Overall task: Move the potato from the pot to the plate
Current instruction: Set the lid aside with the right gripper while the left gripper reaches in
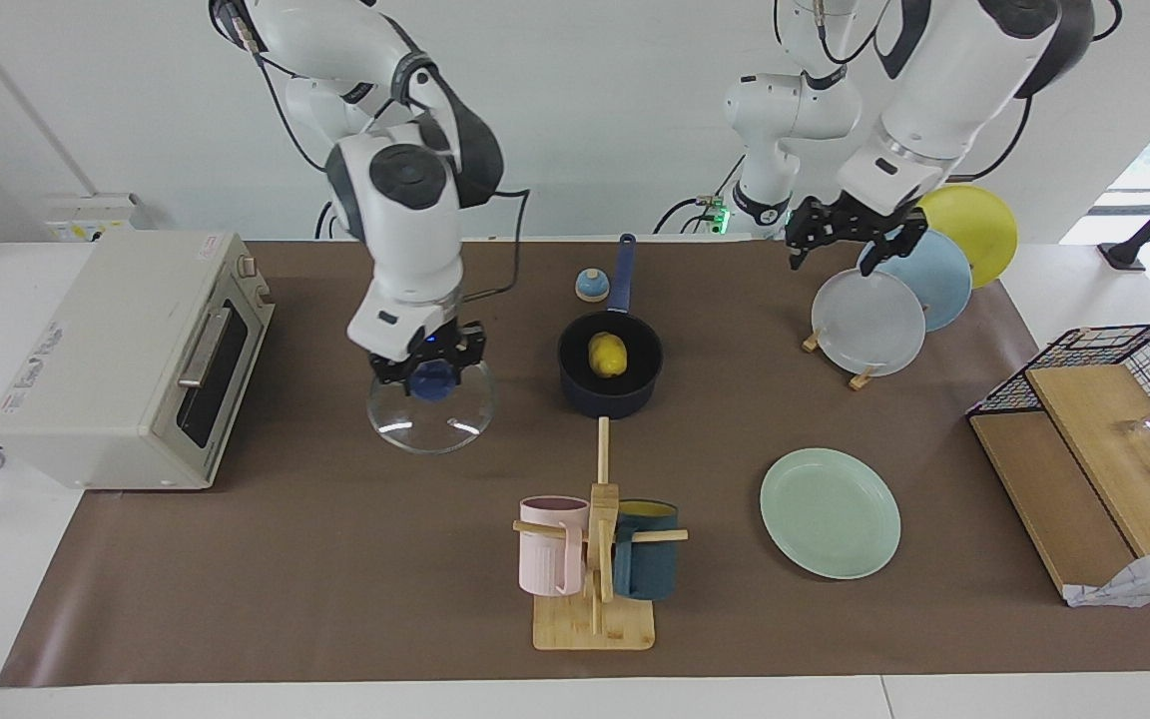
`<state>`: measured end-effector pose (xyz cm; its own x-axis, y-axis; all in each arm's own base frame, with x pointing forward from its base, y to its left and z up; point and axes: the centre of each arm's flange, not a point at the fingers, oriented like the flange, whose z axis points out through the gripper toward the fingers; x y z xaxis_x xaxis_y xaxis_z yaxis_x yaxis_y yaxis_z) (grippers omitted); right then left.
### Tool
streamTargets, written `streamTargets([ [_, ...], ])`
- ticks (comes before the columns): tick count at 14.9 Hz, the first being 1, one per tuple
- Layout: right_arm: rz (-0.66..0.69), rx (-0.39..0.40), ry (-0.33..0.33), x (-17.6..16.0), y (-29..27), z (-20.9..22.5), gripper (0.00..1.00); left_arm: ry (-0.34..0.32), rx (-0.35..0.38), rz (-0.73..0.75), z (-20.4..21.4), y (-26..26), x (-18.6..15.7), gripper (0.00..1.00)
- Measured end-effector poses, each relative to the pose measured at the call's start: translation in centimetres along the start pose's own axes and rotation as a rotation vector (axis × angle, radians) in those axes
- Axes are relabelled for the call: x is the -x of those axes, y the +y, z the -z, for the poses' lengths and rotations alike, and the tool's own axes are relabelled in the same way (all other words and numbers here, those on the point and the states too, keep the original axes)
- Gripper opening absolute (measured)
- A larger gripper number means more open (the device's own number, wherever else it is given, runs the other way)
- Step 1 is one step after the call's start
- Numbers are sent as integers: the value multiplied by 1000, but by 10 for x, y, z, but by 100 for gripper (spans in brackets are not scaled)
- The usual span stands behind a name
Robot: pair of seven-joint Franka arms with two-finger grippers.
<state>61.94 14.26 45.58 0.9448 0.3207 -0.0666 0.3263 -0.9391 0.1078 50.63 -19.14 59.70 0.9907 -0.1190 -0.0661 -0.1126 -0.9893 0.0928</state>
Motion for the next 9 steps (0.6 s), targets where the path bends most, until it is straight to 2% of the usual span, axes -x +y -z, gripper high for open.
streamTargets([
  [2,15,-5,-6,17,53,-37,66,9,0,42,-41,66,14,100],
  [4,11,-25,-16,39,75,-71,66,16,0,71,-87,119,31,100],
  [7,3,-48,-17,65,66,-99,66,-8,-18,73,-154,165,42,100],
  [9,6,-37,13,78,57,-112,66,0,-15,62,-186,178,42,100],
])
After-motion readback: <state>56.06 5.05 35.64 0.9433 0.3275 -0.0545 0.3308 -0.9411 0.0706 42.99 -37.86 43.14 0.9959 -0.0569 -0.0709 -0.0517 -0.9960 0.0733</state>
